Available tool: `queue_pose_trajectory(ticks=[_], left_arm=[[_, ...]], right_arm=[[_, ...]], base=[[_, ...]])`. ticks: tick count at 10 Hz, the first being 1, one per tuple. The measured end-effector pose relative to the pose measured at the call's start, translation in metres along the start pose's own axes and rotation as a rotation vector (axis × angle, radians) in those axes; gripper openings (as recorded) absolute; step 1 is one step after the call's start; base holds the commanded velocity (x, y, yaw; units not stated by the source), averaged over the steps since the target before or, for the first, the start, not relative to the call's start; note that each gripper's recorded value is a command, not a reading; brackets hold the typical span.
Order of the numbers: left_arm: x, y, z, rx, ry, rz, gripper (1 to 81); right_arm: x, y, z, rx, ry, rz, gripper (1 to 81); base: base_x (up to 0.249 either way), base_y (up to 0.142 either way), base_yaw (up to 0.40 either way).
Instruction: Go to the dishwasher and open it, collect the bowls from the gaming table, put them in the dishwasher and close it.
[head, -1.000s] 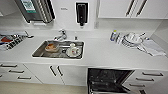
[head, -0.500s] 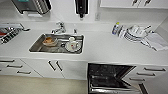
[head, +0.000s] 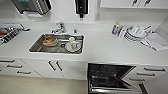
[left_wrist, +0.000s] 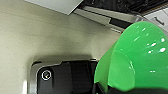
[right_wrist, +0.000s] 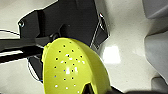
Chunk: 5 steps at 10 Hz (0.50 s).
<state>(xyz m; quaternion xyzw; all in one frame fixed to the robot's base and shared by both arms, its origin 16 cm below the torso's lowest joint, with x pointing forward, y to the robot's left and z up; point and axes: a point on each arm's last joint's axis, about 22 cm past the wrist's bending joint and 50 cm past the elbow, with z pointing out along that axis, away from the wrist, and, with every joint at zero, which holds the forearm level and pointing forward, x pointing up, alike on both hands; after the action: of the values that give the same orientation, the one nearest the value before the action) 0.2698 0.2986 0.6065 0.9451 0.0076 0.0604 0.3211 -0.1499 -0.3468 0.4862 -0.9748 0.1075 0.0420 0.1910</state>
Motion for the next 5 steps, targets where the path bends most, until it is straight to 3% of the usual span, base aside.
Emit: queue_pose_trajectory(ticks=[3,5], left_arm=[[0.082,0.048,0.026,-0.056,0.005,0.101,1.0],[0.130,0.079,0.039,-0.078,0.001,0.159,1.0]], right_arm=[[0.000,-0.006,0.004,0.005,0.004,0.008,1.0],[0.002,-0.015,0.010,0.018,0.007,0.012,1.0]], base=[[0.000,0.000,0.000],[0.000,0.000,0.000]])
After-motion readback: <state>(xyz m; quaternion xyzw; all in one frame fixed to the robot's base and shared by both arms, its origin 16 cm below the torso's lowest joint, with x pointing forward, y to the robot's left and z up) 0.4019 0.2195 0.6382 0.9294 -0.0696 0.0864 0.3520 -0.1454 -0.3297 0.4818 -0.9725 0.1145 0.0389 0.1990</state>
